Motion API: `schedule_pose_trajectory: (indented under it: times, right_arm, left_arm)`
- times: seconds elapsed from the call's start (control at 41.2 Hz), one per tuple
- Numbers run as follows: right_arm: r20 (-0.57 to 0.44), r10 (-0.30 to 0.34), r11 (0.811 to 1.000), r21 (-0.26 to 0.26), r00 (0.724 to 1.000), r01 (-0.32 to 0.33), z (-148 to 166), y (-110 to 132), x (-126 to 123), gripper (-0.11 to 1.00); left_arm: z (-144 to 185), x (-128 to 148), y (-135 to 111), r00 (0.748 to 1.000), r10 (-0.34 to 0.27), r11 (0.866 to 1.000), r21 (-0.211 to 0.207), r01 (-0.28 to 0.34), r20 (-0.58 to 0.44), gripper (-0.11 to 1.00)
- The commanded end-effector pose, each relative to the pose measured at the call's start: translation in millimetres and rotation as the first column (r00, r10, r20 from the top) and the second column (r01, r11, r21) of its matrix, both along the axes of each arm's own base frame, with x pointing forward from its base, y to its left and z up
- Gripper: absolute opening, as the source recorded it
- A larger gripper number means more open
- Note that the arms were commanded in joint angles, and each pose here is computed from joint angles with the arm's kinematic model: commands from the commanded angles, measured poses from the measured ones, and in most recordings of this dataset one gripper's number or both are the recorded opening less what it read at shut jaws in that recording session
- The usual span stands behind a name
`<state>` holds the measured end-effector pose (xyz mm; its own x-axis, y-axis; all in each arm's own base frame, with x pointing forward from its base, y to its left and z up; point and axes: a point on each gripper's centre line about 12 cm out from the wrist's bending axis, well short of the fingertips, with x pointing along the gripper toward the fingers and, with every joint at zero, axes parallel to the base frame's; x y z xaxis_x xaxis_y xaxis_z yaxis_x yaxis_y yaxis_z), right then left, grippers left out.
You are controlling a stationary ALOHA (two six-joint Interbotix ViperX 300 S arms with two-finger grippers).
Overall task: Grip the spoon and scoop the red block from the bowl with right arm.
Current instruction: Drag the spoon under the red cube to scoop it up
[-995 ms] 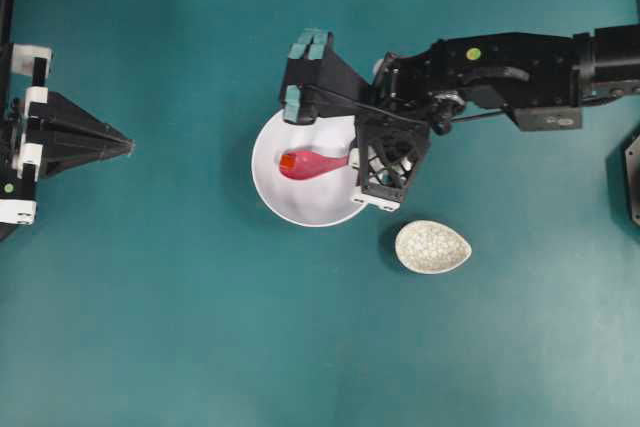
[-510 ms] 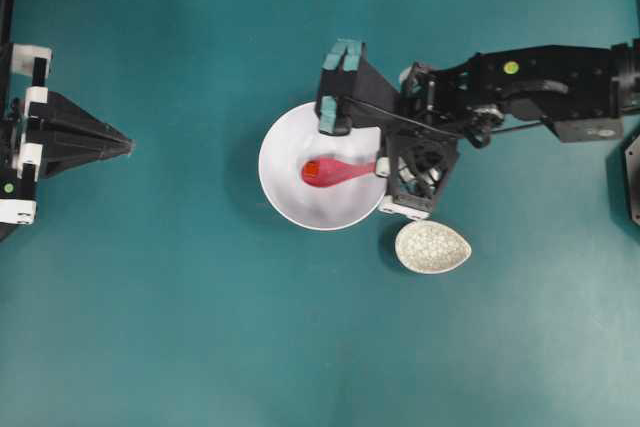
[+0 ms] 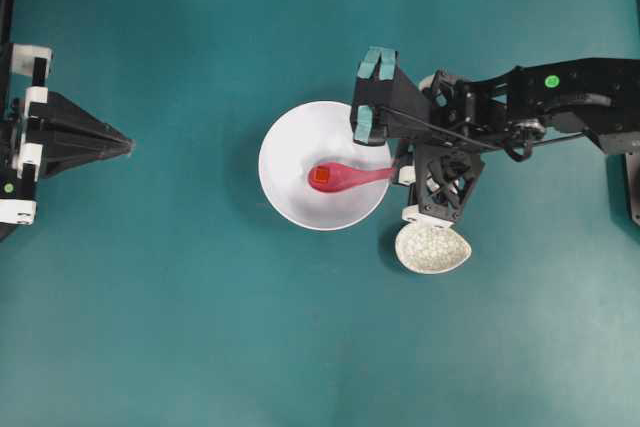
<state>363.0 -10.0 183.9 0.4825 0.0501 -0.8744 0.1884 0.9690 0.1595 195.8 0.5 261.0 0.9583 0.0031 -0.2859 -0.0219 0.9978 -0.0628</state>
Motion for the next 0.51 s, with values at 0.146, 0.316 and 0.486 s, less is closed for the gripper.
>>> schedule_pose_trajectory:
  times: [0.146, 0.316, 0.486]
  right_arm:
    - [0.037, 0.000, 1.000, -0.002, 0.999, 0.000, 7.5, 1.1, -4.3, 0.25]
    - [0.056, -0.006, 1.000, -0.003, 0.998, 0.006, 5.8, 0.2, -3.8, 0.25]
    - [0.112, -0.013, 1.000, -0.008, 0.994, 0.014, 10.0, -0.7, 0.6, 0.25]
  left_arm:
    - [10.8, 2.7, 0.0, 1.000, 0.000, 1.000, 0.002, 0.000, 0.029, 0.00]
    - [10.8, 2.7, 0.0, 1.000, 0.000, 1.000, 0.002, 0.000, 0.029, 0.00]
    - [10.8, 2.7, 0.0, 1.000, 0.000, 1.000, 0.002, 0.000, 0.029, 0.00]
